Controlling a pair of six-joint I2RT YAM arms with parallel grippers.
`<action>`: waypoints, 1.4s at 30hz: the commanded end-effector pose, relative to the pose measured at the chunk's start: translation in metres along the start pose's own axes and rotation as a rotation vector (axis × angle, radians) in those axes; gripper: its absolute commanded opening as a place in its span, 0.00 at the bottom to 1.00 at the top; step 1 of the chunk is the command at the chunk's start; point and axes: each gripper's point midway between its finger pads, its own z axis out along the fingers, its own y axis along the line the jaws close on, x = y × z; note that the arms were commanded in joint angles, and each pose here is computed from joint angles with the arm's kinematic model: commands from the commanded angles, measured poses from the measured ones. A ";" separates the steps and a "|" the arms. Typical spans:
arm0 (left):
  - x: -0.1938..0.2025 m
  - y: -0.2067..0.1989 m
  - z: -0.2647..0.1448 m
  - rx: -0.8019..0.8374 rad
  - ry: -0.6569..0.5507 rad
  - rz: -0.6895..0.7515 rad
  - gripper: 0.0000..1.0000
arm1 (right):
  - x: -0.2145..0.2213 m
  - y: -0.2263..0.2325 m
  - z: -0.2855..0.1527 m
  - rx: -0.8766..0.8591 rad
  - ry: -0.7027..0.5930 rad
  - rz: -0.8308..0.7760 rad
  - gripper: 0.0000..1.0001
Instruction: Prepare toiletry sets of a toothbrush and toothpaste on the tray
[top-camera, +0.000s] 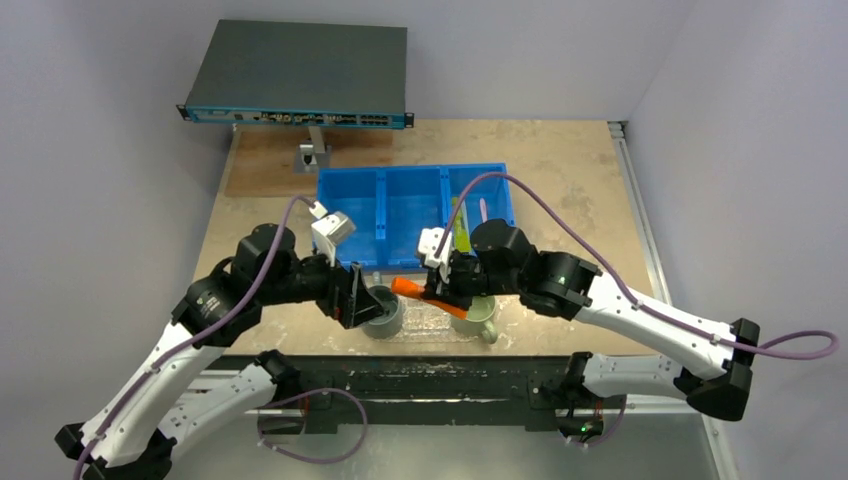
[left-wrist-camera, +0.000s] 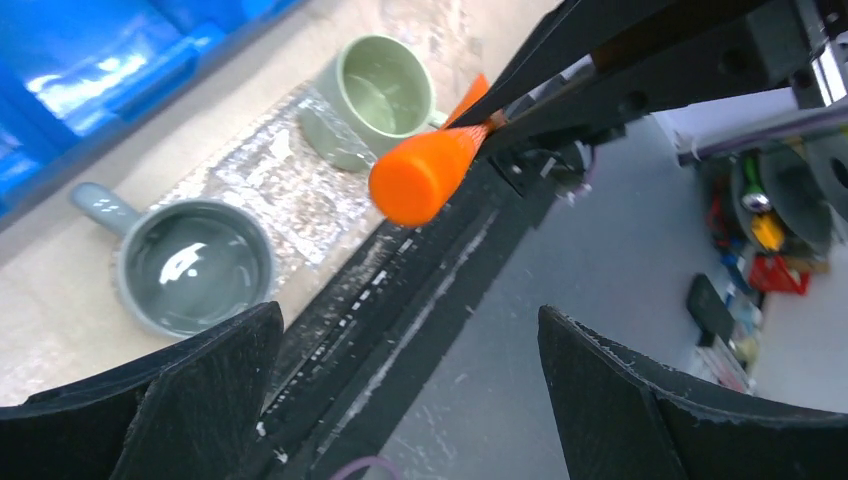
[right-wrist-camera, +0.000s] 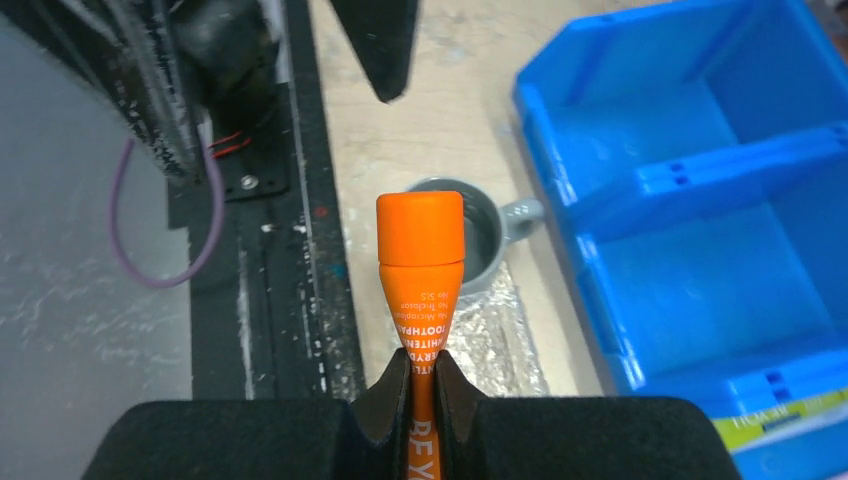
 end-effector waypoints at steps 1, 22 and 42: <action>0.008 -0.031 -0.005 0.169 0.076 -0.012 1.00 | -0.019 0.033 -0.006 -0.147 -0.089 -0.164 0.00; 0.042 -0.049 0.008 0.362 0.335 -0.113 0.90 | -0.057 0.052 0.001 -0.134 -0.150 -0.554 0.00; 0.049 -0.045 0.016 0.383 0.363 -0.123 0.03 | -0.055 0.055 0.014 -0.093 -0.092 -0.617 0.11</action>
